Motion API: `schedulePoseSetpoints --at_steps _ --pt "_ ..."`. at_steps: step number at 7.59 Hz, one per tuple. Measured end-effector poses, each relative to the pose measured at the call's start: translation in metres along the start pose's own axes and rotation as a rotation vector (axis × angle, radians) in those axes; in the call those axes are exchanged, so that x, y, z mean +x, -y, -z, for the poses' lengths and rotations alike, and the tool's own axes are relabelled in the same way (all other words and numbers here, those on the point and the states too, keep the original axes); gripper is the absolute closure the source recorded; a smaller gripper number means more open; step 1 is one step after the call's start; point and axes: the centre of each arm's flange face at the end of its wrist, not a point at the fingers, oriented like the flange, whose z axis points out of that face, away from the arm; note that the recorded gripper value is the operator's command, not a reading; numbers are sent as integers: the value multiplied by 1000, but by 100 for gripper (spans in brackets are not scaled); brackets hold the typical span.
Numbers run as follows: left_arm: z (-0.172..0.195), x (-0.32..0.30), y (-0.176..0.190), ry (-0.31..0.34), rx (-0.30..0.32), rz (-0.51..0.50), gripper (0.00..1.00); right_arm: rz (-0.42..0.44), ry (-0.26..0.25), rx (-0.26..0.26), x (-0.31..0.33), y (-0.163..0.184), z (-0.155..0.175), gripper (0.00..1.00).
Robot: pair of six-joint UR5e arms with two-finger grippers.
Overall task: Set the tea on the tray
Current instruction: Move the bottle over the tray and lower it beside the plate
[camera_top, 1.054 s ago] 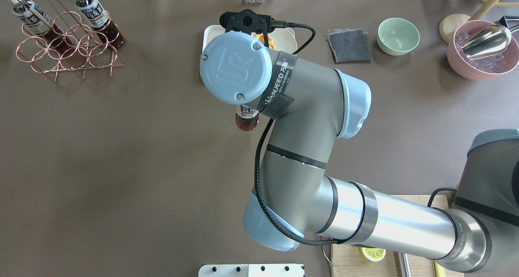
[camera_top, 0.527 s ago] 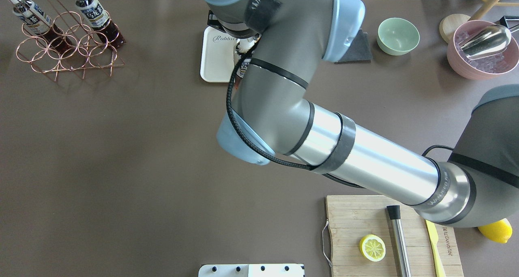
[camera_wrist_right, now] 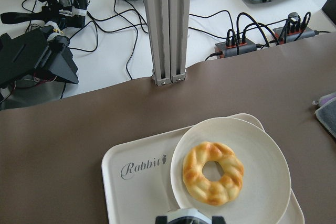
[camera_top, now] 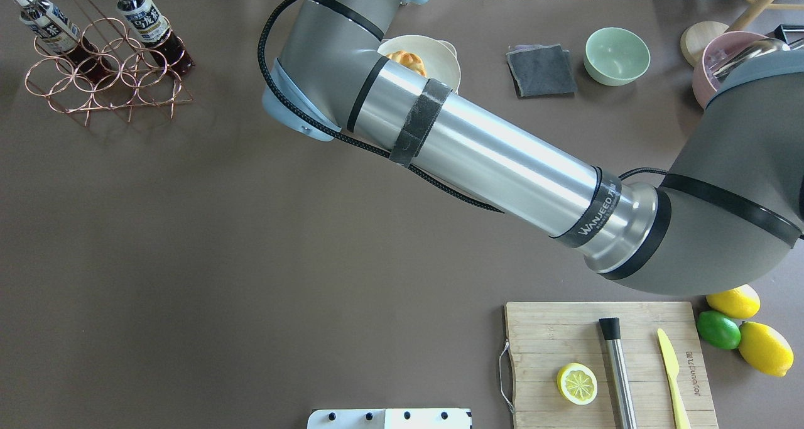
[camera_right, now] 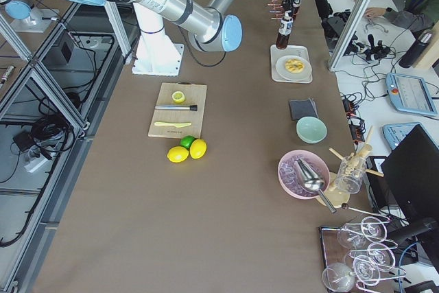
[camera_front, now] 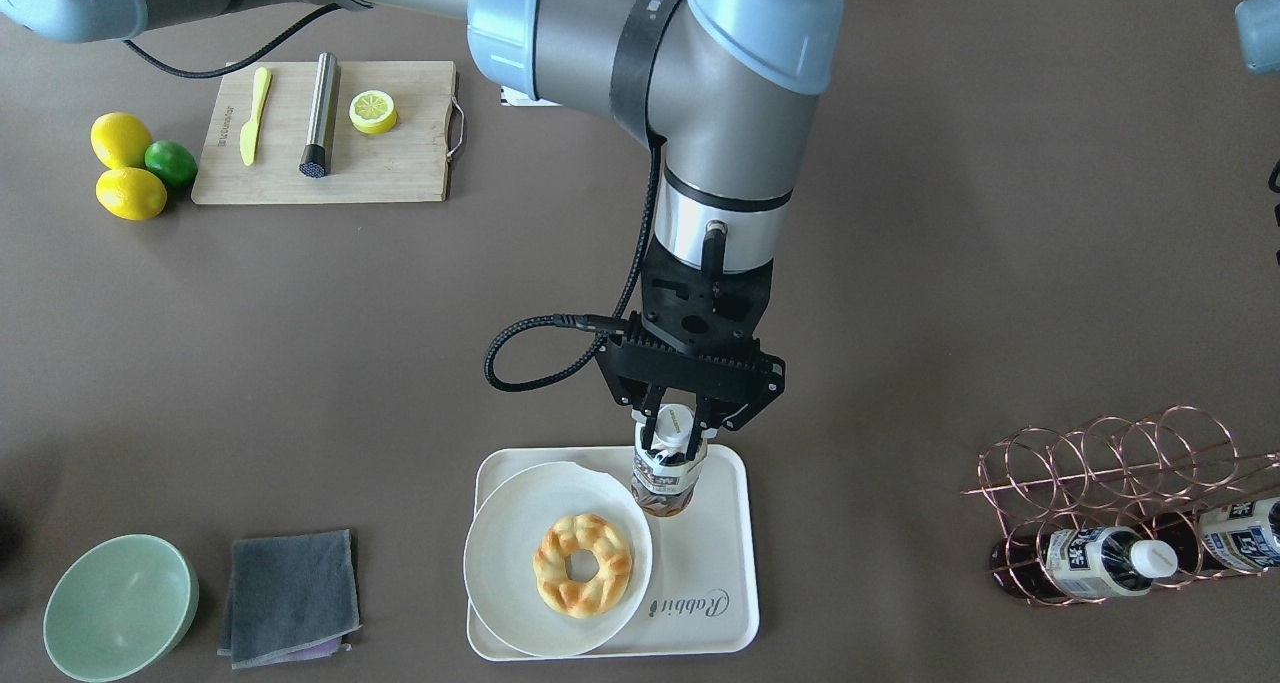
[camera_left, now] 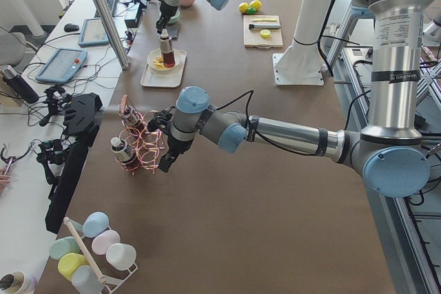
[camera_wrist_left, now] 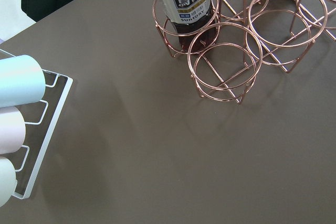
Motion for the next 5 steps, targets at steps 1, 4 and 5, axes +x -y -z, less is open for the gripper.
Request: schedulePoseSetpoints --at_steps 1,4,5 --pt "0 0 1 0 2 1 2 -38 9 6 -7 6 -22 100" --pt "5 3 15 0 19 20 2 -91 12 14 -16 9 -54 100" --pt "5 5 19 -1 24 22 2 -92 5 11 -19 8 -56 100"
